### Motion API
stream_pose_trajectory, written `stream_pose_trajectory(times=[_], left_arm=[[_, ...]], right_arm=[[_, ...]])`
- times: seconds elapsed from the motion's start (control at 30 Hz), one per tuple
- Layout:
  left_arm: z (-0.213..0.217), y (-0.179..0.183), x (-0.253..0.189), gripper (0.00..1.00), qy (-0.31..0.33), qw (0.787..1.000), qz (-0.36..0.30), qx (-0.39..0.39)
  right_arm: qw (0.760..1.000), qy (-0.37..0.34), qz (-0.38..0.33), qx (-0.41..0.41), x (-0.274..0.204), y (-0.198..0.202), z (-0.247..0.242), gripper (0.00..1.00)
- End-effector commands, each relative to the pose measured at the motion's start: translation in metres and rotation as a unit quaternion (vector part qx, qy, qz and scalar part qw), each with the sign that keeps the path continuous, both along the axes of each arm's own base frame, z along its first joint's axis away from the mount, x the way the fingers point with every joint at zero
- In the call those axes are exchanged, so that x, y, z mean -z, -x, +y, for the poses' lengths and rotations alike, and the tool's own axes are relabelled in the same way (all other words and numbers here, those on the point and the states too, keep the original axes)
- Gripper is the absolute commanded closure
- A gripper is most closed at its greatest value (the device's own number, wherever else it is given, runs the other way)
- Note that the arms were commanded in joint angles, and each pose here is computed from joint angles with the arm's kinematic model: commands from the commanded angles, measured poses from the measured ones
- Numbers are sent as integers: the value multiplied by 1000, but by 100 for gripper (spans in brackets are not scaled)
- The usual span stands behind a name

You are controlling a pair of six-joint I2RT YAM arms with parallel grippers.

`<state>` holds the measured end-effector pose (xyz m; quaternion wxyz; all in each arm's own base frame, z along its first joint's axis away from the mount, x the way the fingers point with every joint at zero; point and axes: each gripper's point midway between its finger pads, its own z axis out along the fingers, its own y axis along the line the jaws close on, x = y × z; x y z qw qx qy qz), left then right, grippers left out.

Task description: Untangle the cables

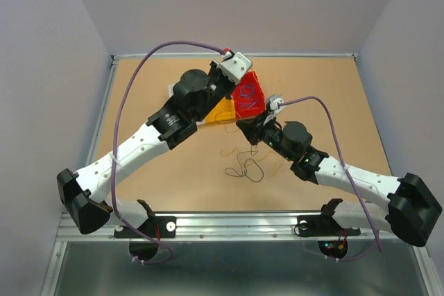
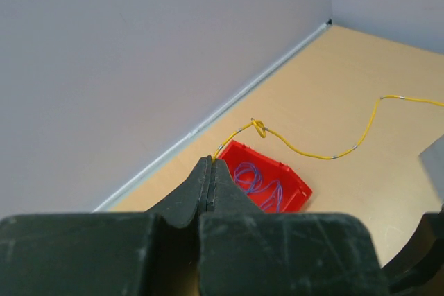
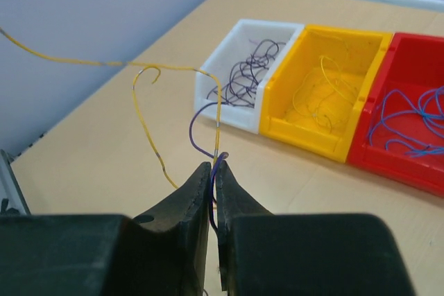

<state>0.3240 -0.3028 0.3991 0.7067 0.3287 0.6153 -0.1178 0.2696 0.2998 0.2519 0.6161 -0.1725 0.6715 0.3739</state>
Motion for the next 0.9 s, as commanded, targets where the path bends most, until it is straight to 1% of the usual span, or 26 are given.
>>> stream_pose_trajectory(times=[0.0, 0.03, 0.07, 0.1, 0.13, 0.17, 0.2, 0.23, 0.27, 0.33, 0.37, 0.4, 0.43, 0.5, 0.53, 0.6, 0.63, 0.67, 0.7, 0.73, 0.77, 0.8, 0.83, 0.87], left_arm=[[12, 13, -90, 100, 80, 995, -62, 3], [29, 12, -127, 100, 102, 991, -82, -32], [41, 11, -151, 100, 116, 987, -96, -58], [57, 10, -178, 100, 132, 981, -110, -93], [89, 15, -243, 100, 178, 963, -145, -141], [128, 18, -276, 100, 223, 940, -152, -206], [122, -3, -281, 100, 224, 936, -148, -229], [190, 47, -349, 100, 328, 890, -203, -244], [213, 56, -357, 100, 342, 872, -217, -276], [247, 84, -370, 100, 370, 850, -237, -292], [218, 53, -341, 100, 342, 861, -225, -302], [241, 78, -343, 100, 353, 855, -240, -295], [216, 55, -312, 100, 310, 875, -222, -297], [211, 48, -295, 100, 299, 883, -203, -299], [197, 36, -276, 100, 267, 898, -187, -296], [179, 29, -261, 100, 250, 912, -182, -269], [175, 29, -257, 100, 249, 916, -182, -257], [159, 22, -243, 100, 235, 926, -177, -237], [153, 19, -237, 100, 231, 929, -173, -231], [145, 12, -225, 100, 222, 934, -164, -227], [139, 8, -219, 100, 215, 937, -160, -224], [135, 3, -212, 100, 210, 939, -155, -226], [128, -5, -199, 100, 201, 942, -147, -227], [123, -9, -192, 100, 194, 944, -143, -227]], right_arm=[[1000, 7, 12, -2, 7, -4, 4, 88], [1000, 9, 23, 3, 22, -7, 5, 87], [999, 18, 44, 23, 43, -13, 2, 84], [996, 37, 79, 37, 81, -11, -3, 82], [991, 31, 115, 60, 102, -15, -6, 78], [979, 67, 170, 92, 155, -20, -12, 77], [968, 75, 200, 133, 177, -25, -22, 77], [959, 94, 218, 152, 197, -28, -26, 79], [950, 109, 237, 174, 217, -32, -30, 85], [944, 114, 251, 182, 229, -32, -29, 90], [943, 110, 256, 185, 231, -34, -28, 91], [942, 106, 265, 176, 234, -32, -24, 90], [943, 102, 267, 169, 232, -32, -20, 88], [946, 91, 265, 165, 226, -32, -17, 84], [950, 77, 255, 161, 216, -33, -15, 83], [952, 70, 247, 163, 211, -31, -20, 83], [954, 67, 240, 165, 207, -31, -21, 81], [958, 57, 230, 164, 196, -32, -22, 80], [959, 53, 224, 164, 190, -31, -23, 78], [961, 51, 216, 163, 184, -31, -25, 70], [965, 36, 202, 162, 168, -32, -25, 67], [967, 32, 195, 161, 163, -30, -27, 64], [967, 33, 188, 166, 160, -29, -33, 53], [968, 29, 181, 169, 154, -28, -36, 47]])
